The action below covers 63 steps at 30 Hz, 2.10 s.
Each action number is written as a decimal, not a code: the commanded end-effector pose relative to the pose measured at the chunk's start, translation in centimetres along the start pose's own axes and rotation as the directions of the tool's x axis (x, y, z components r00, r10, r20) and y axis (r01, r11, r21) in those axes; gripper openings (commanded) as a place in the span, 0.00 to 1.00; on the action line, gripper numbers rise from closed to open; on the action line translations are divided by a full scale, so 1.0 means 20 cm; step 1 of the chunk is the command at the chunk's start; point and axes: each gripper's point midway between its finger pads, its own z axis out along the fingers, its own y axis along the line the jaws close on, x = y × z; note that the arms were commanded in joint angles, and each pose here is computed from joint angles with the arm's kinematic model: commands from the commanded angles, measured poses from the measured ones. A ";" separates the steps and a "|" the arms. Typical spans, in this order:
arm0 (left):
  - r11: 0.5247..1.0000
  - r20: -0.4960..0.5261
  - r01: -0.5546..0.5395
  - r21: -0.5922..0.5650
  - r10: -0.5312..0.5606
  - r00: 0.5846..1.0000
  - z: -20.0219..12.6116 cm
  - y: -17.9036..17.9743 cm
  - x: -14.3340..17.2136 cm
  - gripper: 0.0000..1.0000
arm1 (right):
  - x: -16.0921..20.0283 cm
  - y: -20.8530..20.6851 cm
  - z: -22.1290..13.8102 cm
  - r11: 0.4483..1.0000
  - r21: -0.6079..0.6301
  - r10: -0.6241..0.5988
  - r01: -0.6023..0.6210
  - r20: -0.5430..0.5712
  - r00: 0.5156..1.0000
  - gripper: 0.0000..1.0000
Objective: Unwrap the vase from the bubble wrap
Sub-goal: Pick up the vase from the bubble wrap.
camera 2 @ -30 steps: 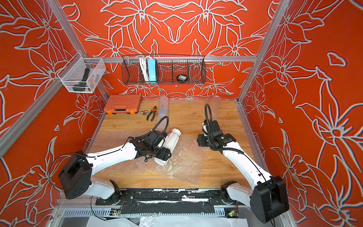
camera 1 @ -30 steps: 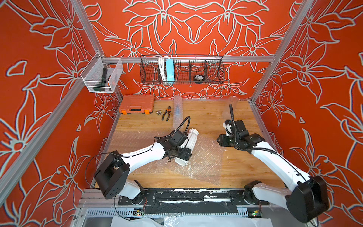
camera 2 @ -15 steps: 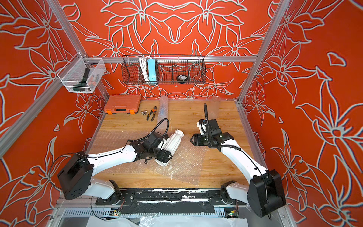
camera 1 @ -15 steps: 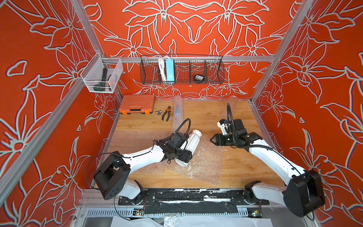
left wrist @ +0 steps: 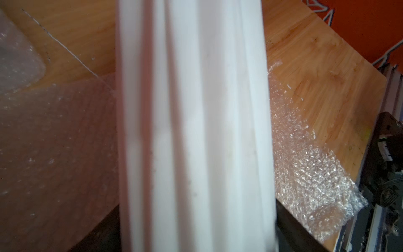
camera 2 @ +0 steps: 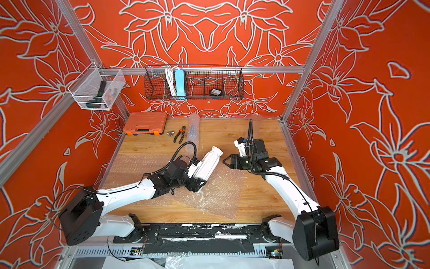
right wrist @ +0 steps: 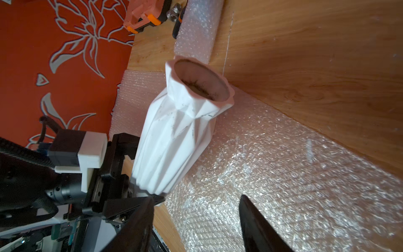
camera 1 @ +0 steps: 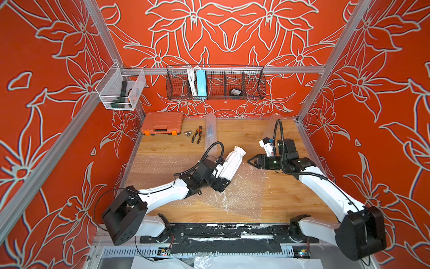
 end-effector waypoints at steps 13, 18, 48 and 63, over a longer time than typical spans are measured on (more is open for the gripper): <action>0.974 0.445 -0.225 -0.037 0.218 0.869 -0.22 -0.09 -0.44 0.70 | -0.12 0.33 -0.16 0.961 -0.204 -0.187 0.185 0.007 0.982 0.84; 0.968 0.498 -0.247 -0.037 0.233 0.836 -0.27 -0.12 -0.47 0.70 | -0.16 0.31 -0.14 0.963 -0.176 -0.204 0.202 0.009 0.979 0.85; 0.980 0.651 -0.169 0.106 0.060 0.757 -0.47 -0.23 -0.65 0.71 | -0.36 0.62 -0.03 0.883 -0.216 -0.334 0.416 0.334 0.881 0.91; 0.968 0.631 -0.199 0.153 0.059 0.774 -0.44 -0.27 -0.64 0.71 | -0.39 0.68 0.02 0.873 -0.263 -0.309 0.412 0.355 0.882 0.91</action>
